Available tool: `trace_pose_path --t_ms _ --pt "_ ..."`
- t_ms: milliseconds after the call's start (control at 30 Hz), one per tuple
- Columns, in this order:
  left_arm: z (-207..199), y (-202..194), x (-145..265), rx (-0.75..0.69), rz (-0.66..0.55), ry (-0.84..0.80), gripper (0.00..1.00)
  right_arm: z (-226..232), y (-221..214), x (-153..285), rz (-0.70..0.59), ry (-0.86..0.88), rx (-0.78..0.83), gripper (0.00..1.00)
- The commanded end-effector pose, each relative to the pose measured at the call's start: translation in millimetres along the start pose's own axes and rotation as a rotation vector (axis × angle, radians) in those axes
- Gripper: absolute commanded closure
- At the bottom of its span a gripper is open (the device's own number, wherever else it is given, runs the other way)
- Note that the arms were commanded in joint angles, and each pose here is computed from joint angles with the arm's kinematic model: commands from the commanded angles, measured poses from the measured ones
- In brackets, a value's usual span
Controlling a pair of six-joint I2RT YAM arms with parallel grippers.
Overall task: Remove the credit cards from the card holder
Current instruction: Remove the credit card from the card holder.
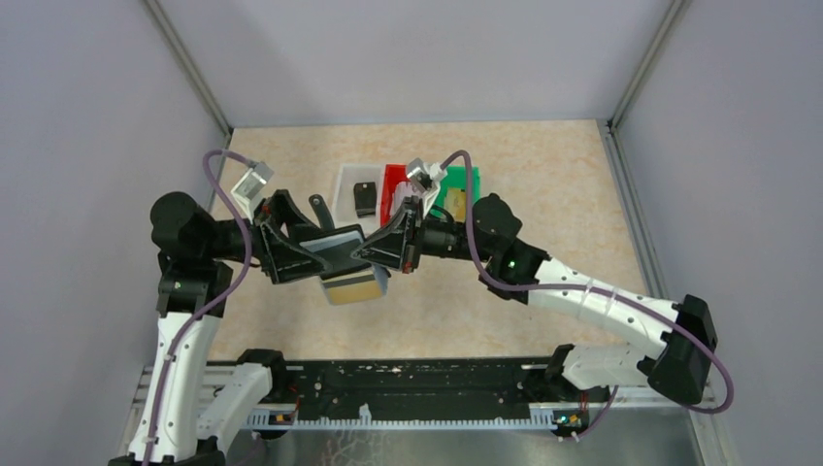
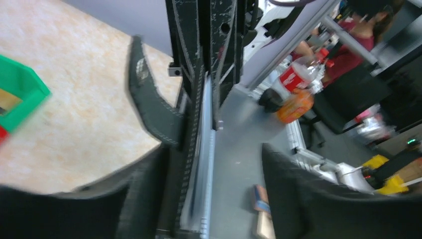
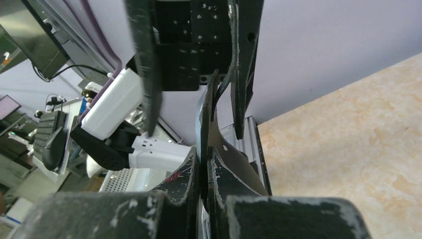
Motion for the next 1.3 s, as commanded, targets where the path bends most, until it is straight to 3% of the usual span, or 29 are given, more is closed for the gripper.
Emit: trace_pose_path --t_ms 0,67,233,400,533,667,733,800,867,967,1000,1067,1133,1267 --pt "-8.2 7.5 -0.2 -0.017 -0.035 0.028 0.08 19.9 22.3 -3.7 -0.059 0.095 -0.019 1.00" --pt "-8.6 5.9 -0.6 -0.020 -0.054 0.034 0.06 20.9 23.5 -3.4 -0.067 0.106 -0.023 1.00" --pt "-6.6 1.9 -1.9 0.061 -0.081 0.024 0.18 19.3 24.3 -5.3 -0.068 0.116 -0.029 1.00" --pt "-1.5 -1.4 -2.7 0.093 -0.089 0.045 0.46 15.1 24.7 -5.6 -0.081 0.130 -0.048 1.00" --pt "-2.7 -2.4 -2.6 0.090 -0.098 0.048 0.57 11.1 24.7 -5.7 -0.099 0.169 -0.078 1.00" --pt "-2.3 0.4 -3.1 0.091 -0.110 0.055 0.79 9.0 24.6 -10.4 -0.089 0.194 -0.087 1.00" --pt "-2.3 2.1 -3.3 0.093 -0.112 0.055 0.85 6.8 23.0 -12.8 -0.076 0.202 -0.093 1.00" --pt "-2.5 2.9 -3.4 0.097 -0.112 0.052 0.85 4.5 21.4 -14.5 -0.067 0.203 -0.102 1.00" --pt "-2.9 2.3 -3.3 0.105 -0.113 0.052 0.79 2.8 20.2 -14.8 -0.067 0.204 -0.107 1.00" --pt "-3.2 1.3 -3.4 0.117 -0.117 0.051 0.44 1.3 19.1 -15.3 -0.065 0.204 -0.111 1.00" --pt "-3.1 1.2 -3.4 0.120 -0.119 0.054 0.36 1.3 19.3 -15.5 -0.065 0.203 -0.112 1.00" --pt "-2.1 1.3 -3.7 0.121 -0.127 0.067 0.30 1.8 19.9 -15.4 -0.065 0.200 -0.115 1.00" --pt "-0.4 1.9 -4.1 0.126 -0.136 0.083 0.35 1.1 20.1 -15.4 -0.068 0.186 -0.124 1.00" --pt "2.2 7.4 -4.7 0.133 -0.139 0.112 0.63 4.7 23.7 -12.8 -0.087 0.159 -0.115 1.00"
Point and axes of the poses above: each gripper's point midway between its finger pads, its own x axis back along the fingers, its own z axis along the line the jaws close on, y = z × x, the point moved 9 cm from there along x, back along the fingers, and after that the axes turned 13 degrees about -x, right-handed, at the moved point
